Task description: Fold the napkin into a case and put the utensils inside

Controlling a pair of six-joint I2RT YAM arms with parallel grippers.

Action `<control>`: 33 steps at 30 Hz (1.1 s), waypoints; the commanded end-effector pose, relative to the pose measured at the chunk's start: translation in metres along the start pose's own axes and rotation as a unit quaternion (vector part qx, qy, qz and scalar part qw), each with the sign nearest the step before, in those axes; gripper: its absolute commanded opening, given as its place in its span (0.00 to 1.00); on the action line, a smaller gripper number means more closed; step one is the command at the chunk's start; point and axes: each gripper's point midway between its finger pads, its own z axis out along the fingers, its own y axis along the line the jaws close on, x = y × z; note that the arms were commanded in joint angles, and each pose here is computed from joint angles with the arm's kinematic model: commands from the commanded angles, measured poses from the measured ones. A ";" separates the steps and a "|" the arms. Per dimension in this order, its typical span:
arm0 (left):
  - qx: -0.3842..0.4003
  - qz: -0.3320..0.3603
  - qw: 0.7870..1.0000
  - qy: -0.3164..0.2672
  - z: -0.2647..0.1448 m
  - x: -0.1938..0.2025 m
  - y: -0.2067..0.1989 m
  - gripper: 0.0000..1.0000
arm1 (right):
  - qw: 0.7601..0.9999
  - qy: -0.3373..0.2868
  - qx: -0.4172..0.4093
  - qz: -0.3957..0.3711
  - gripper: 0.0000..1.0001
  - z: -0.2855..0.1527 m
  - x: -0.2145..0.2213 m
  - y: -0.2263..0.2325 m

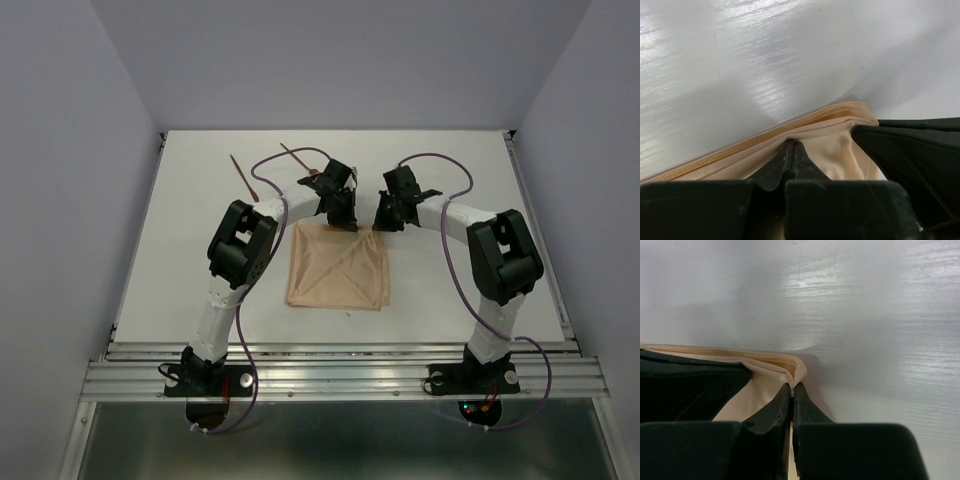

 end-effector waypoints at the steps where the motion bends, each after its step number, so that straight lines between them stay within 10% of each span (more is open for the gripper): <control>1: -0.029 -0.006 0.999 0.012 0.002 0.012 0.020 0.00 | 0.998 -0.050 -0.047 0.008 0.01 -0.027 -0.032 0.026; 33: -0.029 -0.022 0.999 -0.023 -0.038 -0.002 0.019 0.00 | 0.997 -0.040 -0.058 0.022 0.01 -0.009 -0.013 0.078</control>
